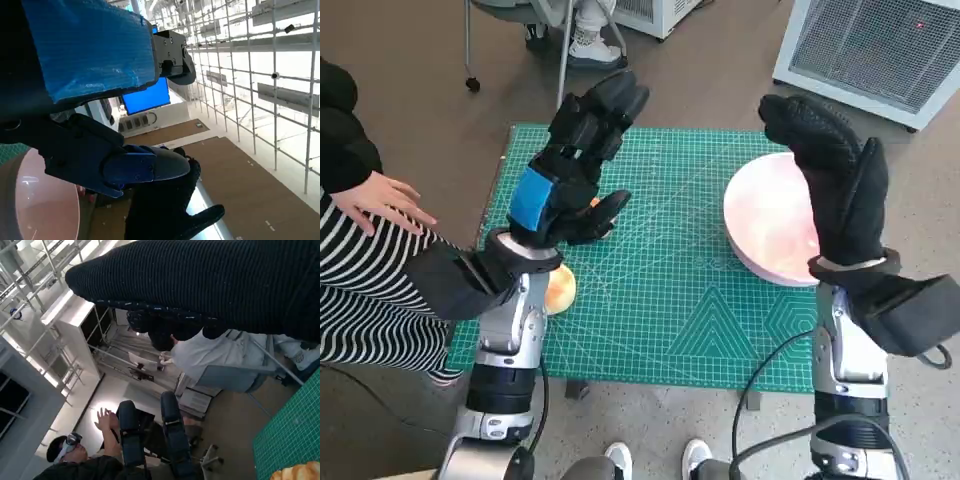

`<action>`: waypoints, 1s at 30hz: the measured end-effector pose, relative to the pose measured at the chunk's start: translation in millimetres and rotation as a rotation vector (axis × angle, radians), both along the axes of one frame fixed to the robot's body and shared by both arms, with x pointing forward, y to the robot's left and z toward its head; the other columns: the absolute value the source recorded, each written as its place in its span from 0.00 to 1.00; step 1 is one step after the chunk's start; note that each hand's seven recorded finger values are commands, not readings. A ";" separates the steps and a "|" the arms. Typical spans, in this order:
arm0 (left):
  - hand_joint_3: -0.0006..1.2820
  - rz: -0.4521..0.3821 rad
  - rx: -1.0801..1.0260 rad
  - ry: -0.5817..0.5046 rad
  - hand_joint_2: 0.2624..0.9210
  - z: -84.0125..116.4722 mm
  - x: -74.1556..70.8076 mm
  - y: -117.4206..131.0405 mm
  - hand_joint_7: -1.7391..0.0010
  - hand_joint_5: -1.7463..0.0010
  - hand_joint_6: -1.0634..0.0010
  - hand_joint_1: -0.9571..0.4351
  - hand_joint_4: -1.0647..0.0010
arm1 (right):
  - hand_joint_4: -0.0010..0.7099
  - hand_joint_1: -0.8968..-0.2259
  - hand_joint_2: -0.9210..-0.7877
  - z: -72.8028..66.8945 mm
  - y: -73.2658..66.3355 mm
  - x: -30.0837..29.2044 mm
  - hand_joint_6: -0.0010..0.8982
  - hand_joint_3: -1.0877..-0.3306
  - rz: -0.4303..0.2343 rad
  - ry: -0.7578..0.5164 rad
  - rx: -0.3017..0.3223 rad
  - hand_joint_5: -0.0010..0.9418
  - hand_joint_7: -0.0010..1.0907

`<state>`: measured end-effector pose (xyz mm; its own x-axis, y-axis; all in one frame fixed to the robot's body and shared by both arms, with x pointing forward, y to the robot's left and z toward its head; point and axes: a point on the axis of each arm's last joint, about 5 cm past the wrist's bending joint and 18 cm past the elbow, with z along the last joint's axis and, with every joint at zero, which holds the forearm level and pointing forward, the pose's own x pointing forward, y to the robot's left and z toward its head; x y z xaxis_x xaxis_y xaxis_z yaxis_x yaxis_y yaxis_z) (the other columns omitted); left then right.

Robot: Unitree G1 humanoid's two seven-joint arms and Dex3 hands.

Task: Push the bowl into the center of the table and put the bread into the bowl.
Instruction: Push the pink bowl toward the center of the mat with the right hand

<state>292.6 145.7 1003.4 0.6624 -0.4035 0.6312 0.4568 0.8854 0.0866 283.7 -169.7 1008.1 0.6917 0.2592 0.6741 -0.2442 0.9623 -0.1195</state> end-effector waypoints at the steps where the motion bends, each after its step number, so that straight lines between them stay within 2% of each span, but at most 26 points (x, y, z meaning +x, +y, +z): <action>1: 0.29 0.000 0.000 0.000 1.00 0.0 0.0 0.0 0.67 0.82 1.00 0.22 1.00 | 0.26 0.15 0.00 -0.2 -0.1 -0.1 0.04 0.45 0.000 0.001 0.000 0.00 0.48; 12: 0.28 0.002 -0.001 0.003 0.99 -0.8 -0.3 0.5 0.67 0.82 1.00 0.23 1.00 | 0.26 0.15 0.00 -1.3 -2.2 -0.4 0.04 0.45 -0.004 0.004 0.000 0.00 0.48; 15: 0.27 0.003 -0.002 0.004 0.98 -1.1 -0.4 0.3 0.67 0.82 1.00 0.24 1.00 | 0.26 0.15 0.00 -2.4 -7.5 -0.7 0.04 0.45 -0.013 0.007 0.000 0.00 0.48; 18: 0.26 0.008 -0.006 0.006 0.97 -1.4 -0.8 0.3 0.67 0.82 1.00 0.25 1.00 | 0.25 0.15 0.00 -3.3 -20.7 -1.1 0.04 0.43 -0.041 0.007 0.003 0.00 0.48; 23: 0.25 0.019 -0.011 0.006 0.96 -1.9 -2.1 1.0 0.67 0.82 1.00 0.26 1.00 | 0.24 0.17 0.00 -6.1 -48.4 -2.5 0.02 0.37 -0.144 0.009 0.001 0.00 0.47; 30: 0.25 0.027 -0.015 0.007 0.96 -2.8 -3.4 1.7 0.67 0.82 1.00 0.27 1.00 | 0.20 0.20 0.00 -18.5 -79.5 -4.6 0.00 0.29 -0.366 0.062 0.055 0.00 0.44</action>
<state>289.2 147.4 1000.6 0.6777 -0.3758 0.6321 0.4332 0.8986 0.0698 279.1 -249.2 989.7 0.7722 -0.0481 0.6336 0.1121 0.9918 -0.0614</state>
